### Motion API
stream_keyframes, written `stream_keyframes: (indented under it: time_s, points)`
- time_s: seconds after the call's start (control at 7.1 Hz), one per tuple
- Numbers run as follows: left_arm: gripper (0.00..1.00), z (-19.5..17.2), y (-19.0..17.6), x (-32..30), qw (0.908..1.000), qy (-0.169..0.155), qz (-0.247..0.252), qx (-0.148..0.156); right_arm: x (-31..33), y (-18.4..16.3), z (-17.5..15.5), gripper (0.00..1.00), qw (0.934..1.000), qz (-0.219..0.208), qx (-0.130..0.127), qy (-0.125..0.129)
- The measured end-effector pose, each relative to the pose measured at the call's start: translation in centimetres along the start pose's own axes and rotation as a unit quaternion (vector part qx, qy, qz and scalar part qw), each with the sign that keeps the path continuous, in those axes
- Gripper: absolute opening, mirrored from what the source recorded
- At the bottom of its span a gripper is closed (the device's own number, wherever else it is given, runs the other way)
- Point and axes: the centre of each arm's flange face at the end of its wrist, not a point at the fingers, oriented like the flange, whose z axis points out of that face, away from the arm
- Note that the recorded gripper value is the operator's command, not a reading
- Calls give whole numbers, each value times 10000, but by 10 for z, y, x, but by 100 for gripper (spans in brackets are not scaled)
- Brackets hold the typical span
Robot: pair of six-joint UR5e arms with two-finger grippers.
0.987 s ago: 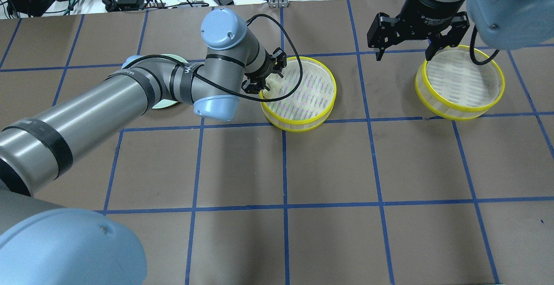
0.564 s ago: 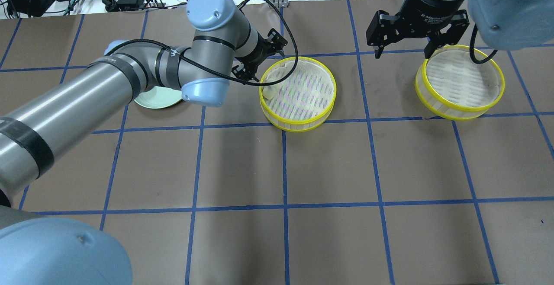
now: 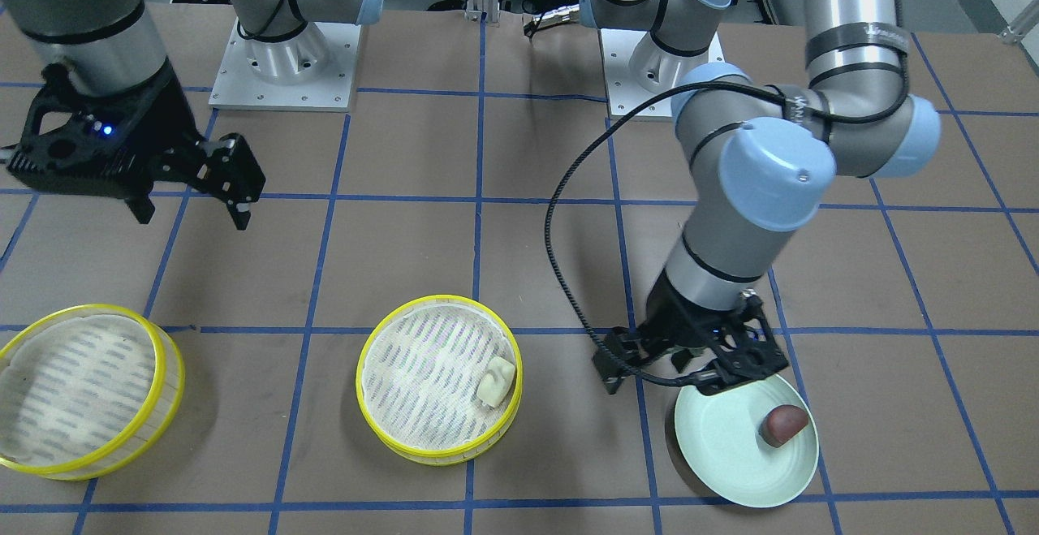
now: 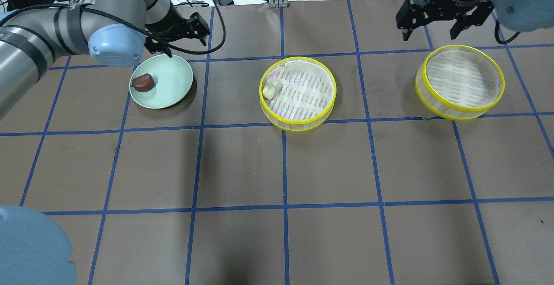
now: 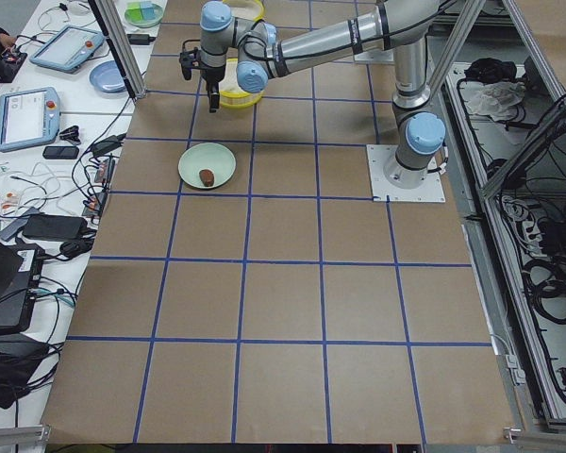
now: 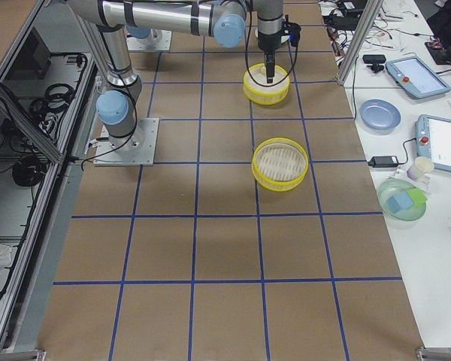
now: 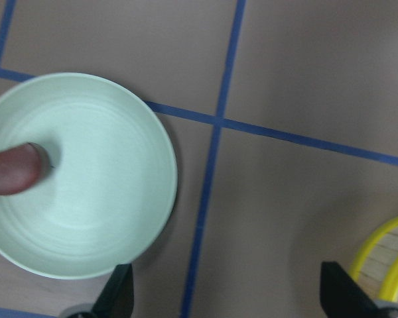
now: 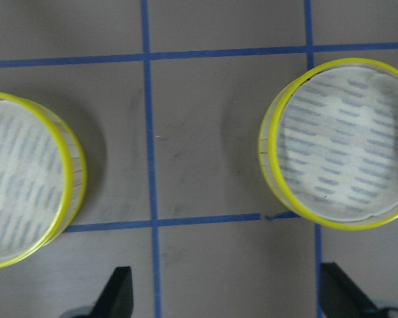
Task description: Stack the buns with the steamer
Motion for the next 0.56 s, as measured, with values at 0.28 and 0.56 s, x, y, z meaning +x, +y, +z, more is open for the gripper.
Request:
stream_keyframes:
  time_s: [0.28,0.56]
  points:
    - [100,19,-10,-61,9908,-586,1201,-211,108,-49,74,95,9995,-174,-228,116]
    - [98,53,-25,-97,9786,-738,1915,-168,185,-72,163,82,9987,-345,-303,234]
